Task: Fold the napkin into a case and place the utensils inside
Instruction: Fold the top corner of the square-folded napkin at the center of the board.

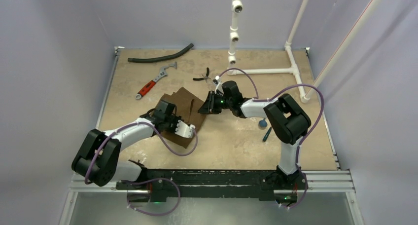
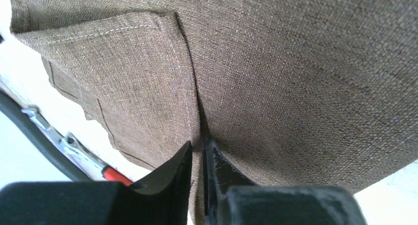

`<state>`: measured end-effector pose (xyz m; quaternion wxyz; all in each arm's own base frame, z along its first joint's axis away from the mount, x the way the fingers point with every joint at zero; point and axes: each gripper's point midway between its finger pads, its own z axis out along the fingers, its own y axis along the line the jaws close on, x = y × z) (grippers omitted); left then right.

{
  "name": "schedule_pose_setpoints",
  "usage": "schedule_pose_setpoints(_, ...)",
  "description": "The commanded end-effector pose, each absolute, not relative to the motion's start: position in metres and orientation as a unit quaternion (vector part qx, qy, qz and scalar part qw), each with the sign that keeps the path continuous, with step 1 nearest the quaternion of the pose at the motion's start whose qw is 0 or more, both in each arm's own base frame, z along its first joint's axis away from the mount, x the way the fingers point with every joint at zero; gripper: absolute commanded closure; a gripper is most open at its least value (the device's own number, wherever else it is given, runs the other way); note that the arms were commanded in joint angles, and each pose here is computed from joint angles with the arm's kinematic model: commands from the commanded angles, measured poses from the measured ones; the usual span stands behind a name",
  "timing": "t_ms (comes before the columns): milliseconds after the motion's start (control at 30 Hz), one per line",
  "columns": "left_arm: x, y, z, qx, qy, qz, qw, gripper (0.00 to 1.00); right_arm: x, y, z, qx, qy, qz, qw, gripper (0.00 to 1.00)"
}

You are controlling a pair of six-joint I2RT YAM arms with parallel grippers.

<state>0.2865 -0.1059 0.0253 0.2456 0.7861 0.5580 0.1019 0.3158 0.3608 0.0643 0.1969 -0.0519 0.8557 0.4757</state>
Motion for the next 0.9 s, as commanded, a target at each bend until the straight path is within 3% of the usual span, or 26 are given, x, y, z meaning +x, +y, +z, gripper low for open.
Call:
schedule_pose_setpoints(0, 0.295, -0.103, 0.025, 0.79, 0.546, 0.129, 0.249, 0.97, 0.315, 0.362, 0.082, -0.06, 0.844, 0.492, 0.207, 0.73)
schedule_pose_setpoints(467, 0.305, -0.127, 0.076, 0.746, 0.558, 0.113, 0.346, 1.0, 0.319, 0.358, 0.072, -0.051, 0.855, 0.478, 0.195, 0.73)
schedule_pose_setpoints(867, 0.269, -0.129, 0.073, 0.781, 0.526, 0.059, 0.332, 1.0, 0.323, 0.349, 0.068, -0.042, 0.862, 0.463, 0.204, 0.73)
